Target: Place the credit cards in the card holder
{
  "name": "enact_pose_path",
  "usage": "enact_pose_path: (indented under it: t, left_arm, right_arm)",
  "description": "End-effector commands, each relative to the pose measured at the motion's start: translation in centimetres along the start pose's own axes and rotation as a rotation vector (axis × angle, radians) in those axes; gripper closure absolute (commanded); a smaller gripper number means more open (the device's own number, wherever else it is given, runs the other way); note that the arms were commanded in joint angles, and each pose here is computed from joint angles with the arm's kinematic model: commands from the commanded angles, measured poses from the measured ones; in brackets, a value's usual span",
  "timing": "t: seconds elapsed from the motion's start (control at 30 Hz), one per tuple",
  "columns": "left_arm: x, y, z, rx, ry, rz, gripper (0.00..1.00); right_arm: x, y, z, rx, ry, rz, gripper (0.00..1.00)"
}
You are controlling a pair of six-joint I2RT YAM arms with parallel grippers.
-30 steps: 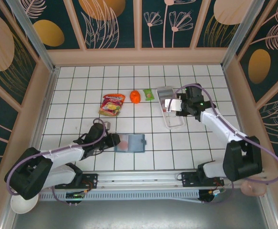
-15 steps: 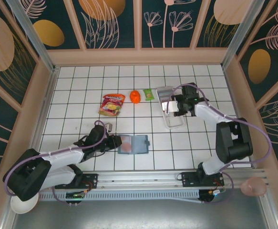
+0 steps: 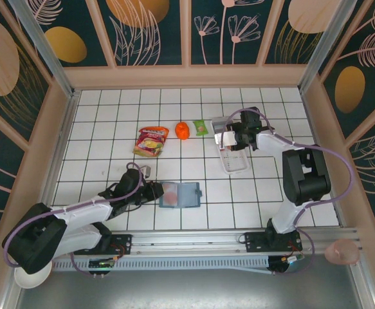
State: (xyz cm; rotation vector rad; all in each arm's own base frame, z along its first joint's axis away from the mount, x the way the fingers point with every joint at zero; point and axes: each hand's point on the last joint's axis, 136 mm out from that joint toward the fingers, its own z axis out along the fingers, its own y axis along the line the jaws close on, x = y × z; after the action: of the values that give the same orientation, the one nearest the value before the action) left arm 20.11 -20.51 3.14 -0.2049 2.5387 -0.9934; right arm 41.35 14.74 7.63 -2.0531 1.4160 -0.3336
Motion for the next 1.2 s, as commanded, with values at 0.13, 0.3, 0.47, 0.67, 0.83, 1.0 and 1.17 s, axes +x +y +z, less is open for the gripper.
enact_pose_path:
  t: [0.13,0.3,0.47,0.67,0.83,1.0,1.17]
  left_arm:
    - [0.5,0.5,0.1,-0.017,0.016,0.002,0.78]
    - [0.6,0.6,0.1,-0.021,0.017,0.000,0.78]
    - [0.5,0.6,0.1,-0.022,0.013,-0.001,0.78]
    - [0.6,0.6,0.1,-0.020,0.015,-0.001,0.79]
    - [0.6,0.7,0.0,-0.023,0.014,-0.002,0.79]
    - [0.6,0.7,0.0,-0.022,0.013,-0.003,0.79]
    - [0.6,0.6,0.0,-0.020,0.012,0.000,0.79]
  right_arm:
    - [-0.6,-0.8,1.1,0.018,-0.012,-0.062,0.39]
    - [-0.8,-1.2,1.1,0.021,-0.016,-0.055,0.43]
    - [-0.9,-1.9,0.4,0.028,-0.017,-0.059,0.51]
    - [-0.9,-2.1,0.0,0.026,-0.013,-0.061,0.59]
    - [-0.8,-1.8,0.0,0.013,-0.009,-0.062,0.65]
    - [-0.6,-1.8,-0.1,0.009,-0.002,-0.064,0.76]
    - [-0.5,-1.9,-0.4,0.005,0.004,-0.063,0.82]
